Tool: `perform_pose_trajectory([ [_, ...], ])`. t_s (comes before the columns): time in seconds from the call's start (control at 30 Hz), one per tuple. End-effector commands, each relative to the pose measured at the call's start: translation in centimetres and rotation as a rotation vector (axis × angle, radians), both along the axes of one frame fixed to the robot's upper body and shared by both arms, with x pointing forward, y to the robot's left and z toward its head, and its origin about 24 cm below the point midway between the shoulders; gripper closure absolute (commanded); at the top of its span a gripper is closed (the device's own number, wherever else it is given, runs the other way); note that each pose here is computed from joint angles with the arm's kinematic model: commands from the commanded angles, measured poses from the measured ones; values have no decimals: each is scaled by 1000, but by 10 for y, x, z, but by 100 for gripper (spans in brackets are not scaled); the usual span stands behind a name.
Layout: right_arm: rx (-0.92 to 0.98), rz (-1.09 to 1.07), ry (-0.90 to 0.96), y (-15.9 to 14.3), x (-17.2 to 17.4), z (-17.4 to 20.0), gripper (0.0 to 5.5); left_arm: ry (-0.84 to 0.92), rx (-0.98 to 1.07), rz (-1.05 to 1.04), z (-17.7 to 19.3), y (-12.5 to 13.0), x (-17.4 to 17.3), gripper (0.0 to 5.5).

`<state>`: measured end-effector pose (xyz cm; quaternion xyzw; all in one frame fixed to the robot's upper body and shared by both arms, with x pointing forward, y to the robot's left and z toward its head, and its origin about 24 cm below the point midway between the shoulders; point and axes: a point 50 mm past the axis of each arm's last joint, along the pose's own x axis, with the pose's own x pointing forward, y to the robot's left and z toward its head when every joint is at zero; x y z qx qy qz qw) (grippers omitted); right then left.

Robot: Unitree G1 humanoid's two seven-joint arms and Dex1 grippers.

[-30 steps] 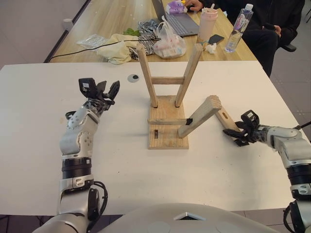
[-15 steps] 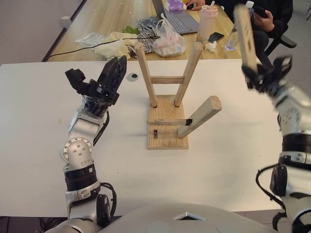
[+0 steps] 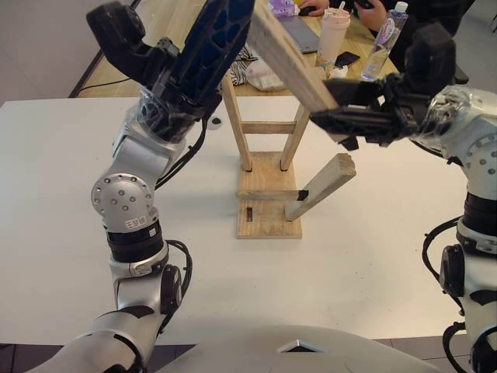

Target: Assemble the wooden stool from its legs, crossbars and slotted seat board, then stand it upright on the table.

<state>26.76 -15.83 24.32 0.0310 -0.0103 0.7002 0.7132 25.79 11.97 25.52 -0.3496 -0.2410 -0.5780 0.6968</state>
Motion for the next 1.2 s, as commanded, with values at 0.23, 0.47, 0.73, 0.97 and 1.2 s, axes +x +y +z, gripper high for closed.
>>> perform_pose_trajectory([
  [0.23,-38,12,7,-6,-3,0,348,-65,11,-120,-4,-4,-17,172],
  [0.47,-50,12,5,-5,-3,-2,348,-60,-19,-112,-3,-2,-16,266],
  [0.73,-62,5,1,-7,-3,-6,348,-48,-43,-95,-5,0,-12,328],
  [0.97,-141,-56,-35,-19,4,-4,247,-69,-317,203,14,80,1,347],
  [1.2,-246,-31,23,-32,-6,-26,226,107,-6,469,-47,118,4,347],
])
